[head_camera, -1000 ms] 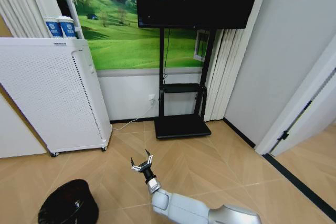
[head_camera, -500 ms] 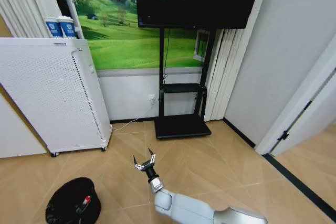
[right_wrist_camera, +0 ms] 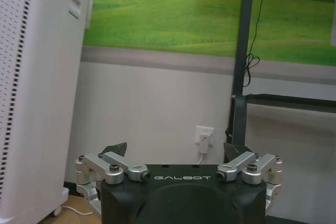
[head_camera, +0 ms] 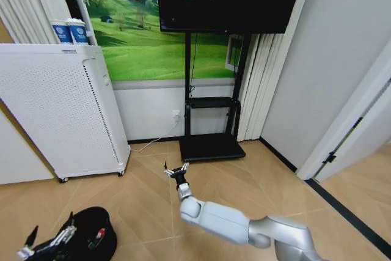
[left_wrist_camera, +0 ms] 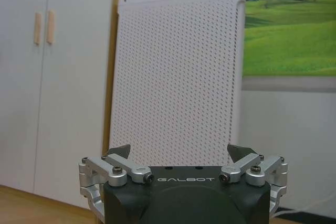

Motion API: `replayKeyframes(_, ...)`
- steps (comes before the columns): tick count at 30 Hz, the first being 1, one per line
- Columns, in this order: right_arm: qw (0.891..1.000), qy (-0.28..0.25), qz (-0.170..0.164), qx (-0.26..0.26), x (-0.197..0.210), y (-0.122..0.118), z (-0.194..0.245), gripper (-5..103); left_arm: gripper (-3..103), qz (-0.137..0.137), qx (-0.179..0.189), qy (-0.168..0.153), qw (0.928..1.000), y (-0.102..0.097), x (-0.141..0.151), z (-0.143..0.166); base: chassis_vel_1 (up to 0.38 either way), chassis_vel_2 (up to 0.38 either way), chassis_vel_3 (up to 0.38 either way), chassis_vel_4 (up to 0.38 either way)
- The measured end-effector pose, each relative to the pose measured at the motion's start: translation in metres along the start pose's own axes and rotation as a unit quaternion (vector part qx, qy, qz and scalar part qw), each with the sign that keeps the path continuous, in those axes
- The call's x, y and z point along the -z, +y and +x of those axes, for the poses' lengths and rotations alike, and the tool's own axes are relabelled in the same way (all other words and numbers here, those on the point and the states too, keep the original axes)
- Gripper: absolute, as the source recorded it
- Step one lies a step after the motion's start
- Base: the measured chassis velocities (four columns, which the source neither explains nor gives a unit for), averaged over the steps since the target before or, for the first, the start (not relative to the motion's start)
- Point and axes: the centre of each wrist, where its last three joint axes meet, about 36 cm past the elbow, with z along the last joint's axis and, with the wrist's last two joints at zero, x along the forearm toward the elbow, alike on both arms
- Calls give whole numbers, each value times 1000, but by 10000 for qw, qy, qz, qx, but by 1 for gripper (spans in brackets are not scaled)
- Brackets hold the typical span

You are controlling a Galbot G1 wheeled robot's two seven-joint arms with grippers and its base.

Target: Pick up the trash bin and place the garbage on the floor into it.

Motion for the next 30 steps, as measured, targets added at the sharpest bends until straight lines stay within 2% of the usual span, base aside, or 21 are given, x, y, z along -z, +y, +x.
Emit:
replayKeyframes(2, 9998, 121, 29, -123, 12, 2, -16, 100, 100, -24, 103, -91, 9999, 9, 17, -17, 0, 0, 0, 0)
replayKeyframes(6, 9998, 152, 4, -162, 22, 5, -27, 100, 100, -4, 113, -176, 9998, 15, 34, -33, 0, 0, 0, 0)
replayKeyframes(8, 9998, 169, -48, -39, 34, 5, -40, 100, 100, 19, -92, -281, 9996, 18, 52, -52, 0, 0, 0, 0)
replayKeyframes(9, 9998, 169, -48, -39, 34, 5, -40, 100, 100, 19, -92, -281, 9996, 18, 52, -52, 0, 0, 0, 0)
replayKeyframes(11, 9996, 139, -51, 243, 41, -4, -53, 100, 100, -19, -384, -519, 9979, 15, 69, -79, 0, 0, 0, 0)
replayKeyframes(12, 9996, 139, -51, 243, 41, -4, -53, 100, 100, -19, -384, -519, 9979, 15, 69, -79, 0, 0, 0, 0)
replayKeyframes(13, 9990, 20, -14, 449, 43, -16, -60, 100, 100, -63, -607, -658, 9960, 11, 79, -95, 0, 0, 0, 0)
replayKeyframes(14, 9990, 20, -14, 449, 43, -16, -60, 100, 100, -63, -607, -658, 9960, 11, 79, -95, 0, 0, 0, 0)
replayKeyframes(15, 9986, -33, 27, 533, 46, -24, -66, 100, 100, -113, -762, -743, 9943, 6, 87, -109, 0, 0, 0, 0)
replayKeyframes(17, 9986, -26, 34, 521, 49, -28, -68, 100, 100, -124, -819, -775, 9935, 3, 92, -118, 0, 0, 0, 0)
replayKeyframes(22, 9996, 32, -29, 269, 57, -35, -74, 100, 100, -21, -860, -623, 9943, -4, 99, -139, 0, 0, 0, 0)
replayKeyframes(30, 9998, -13, -93, 156, 67, -41, -77, 100, 100, 11, -883, -503, 9948, -5, 94, -136, 0, 0, 0, 0)
